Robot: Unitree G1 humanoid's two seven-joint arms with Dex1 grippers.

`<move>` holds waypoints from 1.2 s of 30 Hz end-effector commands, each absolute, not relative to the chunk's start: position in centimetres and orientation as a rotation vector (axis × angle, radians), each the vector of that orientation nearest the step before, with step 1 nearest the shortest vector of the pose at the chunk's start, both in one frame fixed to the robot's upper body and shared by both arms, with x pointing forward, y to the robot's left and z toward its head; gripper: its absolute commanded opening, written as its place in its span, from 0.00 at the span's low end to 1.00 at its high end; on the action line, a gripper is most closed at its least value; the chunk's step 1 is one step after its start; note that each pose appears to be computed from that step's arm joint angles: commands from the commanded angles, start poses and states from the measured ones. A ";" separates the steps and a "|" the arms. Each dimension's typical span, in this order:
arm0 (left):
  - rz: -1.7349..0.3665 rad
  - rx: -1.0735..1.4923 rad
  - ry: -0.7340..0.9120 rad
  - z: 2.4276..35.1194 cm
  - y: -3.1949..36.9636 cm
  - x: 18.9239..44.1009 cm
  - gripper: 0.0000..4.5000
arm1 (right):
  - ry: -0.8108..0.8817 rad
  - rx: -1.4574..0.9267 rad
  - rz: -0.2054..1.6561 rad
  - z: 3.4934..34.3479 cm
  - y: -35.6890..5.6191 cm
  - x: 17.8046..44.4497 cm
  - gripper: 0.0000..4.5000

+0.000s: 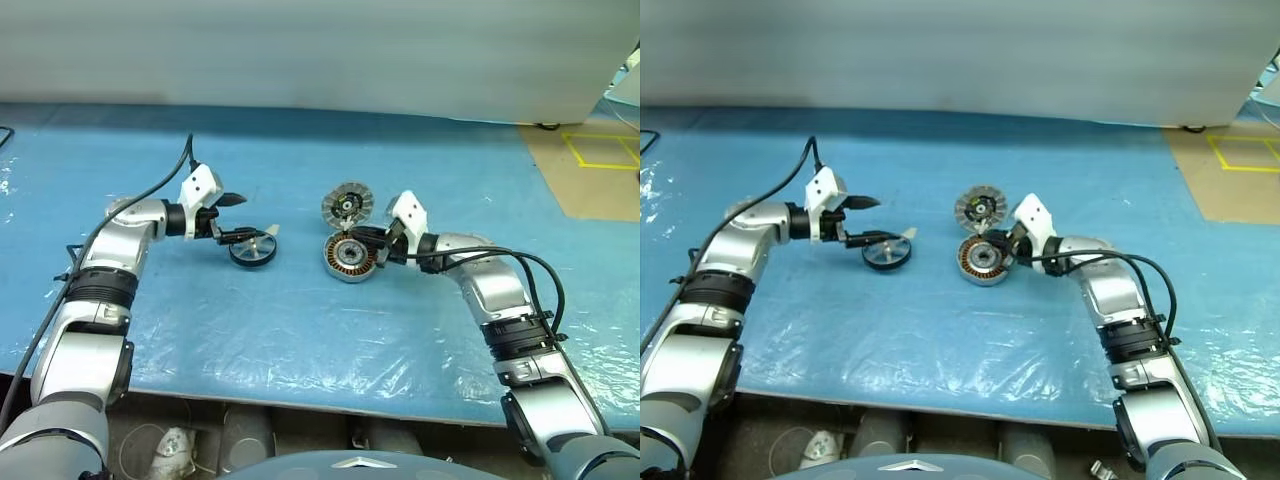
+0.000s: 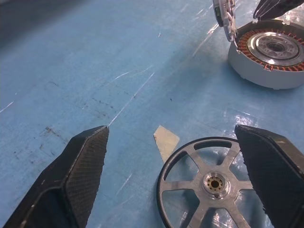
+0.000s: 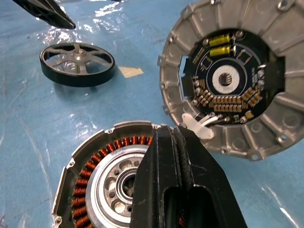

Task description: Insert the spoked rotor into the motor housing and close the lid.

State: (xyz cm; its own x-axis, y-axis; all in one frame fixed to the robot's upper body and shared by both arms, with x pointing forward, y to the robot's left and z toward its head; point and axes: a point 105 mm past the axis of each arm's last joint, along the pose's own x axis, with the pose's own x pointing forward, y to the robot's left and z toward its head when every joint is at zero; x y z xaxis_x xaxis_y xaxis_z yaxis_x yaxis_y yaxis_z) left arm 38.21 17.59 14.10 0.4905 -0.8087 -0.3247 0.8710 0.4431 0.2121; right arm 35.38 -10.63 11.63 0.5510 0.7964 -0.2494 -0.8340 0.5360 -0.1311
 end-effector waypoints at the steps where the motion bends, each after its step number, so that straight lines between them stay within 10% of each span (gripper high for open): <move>1: -1.064 0.396 0.162 14.8 17.5 38.2 1.00 | 0.145 -0.242 1.000 12.1 -10.3 35.0 0.01; 17: -1.128 0.406 0.275 13.6 17.2 37.8 1.00 | 0.227 -0.320 1.096 9.9 -9.4 33.1 0.01; 36: -1.335 0.511 0.459 14.0 16.4 37.7 1.00 | 0.127 -0.296 1.271 14.1 -7.8 30.2 0.01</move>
State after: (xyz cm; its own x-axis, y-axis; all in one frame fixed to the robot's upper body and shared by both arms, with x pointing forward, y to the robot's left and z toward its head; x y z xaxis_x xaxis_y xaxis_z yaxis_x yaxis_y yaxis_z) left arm 37.60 16.37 12.82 0.1920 -0.7991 -0.5698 0.9795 0.1921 0.0606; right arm 30.51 -8.00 12.42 0.3065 0.9055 -0.2935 -0.9518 0.2876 -0.1068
